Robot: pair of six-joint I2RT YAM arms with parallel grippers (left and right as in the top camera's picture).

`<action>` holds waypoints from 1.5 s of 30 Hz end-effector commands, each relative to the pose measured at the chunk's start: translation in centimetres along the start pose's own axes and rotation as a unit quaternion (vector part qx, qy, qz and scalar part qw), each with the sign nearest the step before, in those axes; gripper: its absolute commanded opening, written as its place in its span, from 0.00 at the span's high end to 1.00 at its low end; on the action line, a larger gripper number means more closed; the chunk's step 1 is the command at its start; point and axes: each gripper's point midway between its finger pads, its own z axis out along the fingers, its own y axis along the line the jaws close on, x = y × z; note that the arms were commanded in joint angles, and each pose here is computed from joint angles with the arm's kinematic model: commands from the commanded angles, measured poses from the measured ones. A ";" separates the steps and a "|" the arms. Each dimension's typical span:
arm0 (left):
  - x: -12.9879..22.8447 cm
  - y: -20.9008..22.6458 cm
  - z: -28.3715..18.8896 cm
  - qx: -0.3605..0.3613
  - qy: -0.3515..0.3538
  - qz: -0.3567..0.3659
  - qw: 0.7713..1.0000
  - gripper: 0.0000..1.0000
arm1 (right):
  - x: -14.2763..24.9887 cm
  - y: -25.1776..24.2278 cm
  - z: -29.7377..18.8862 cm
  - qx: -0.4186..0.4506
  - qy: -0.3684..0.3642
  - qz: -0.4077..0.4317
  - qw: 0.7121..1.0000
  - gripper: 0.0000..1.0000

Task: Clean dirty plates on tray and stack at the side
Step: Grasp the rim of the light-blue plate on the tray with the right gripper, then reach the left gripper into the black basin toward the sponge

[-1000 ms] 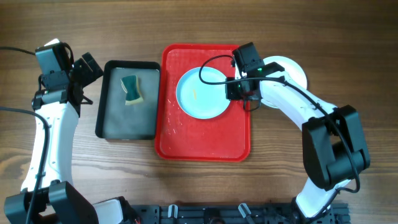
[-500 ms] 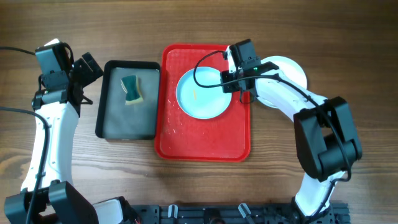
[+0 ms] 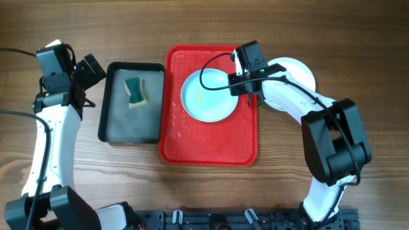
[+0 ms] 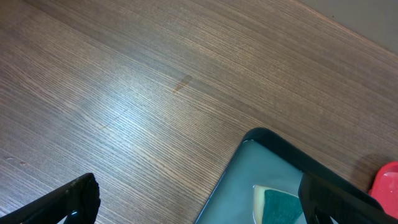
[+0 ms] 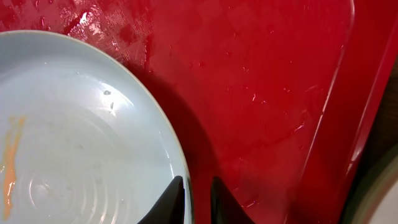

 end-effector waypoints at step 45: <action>-0.2 0.1 -0.1 -0.002 -0.003 -0.005 1.000 0.01 | 1.8 2.0 -5.2 -0.058 0.055 0.019 0.997 0.01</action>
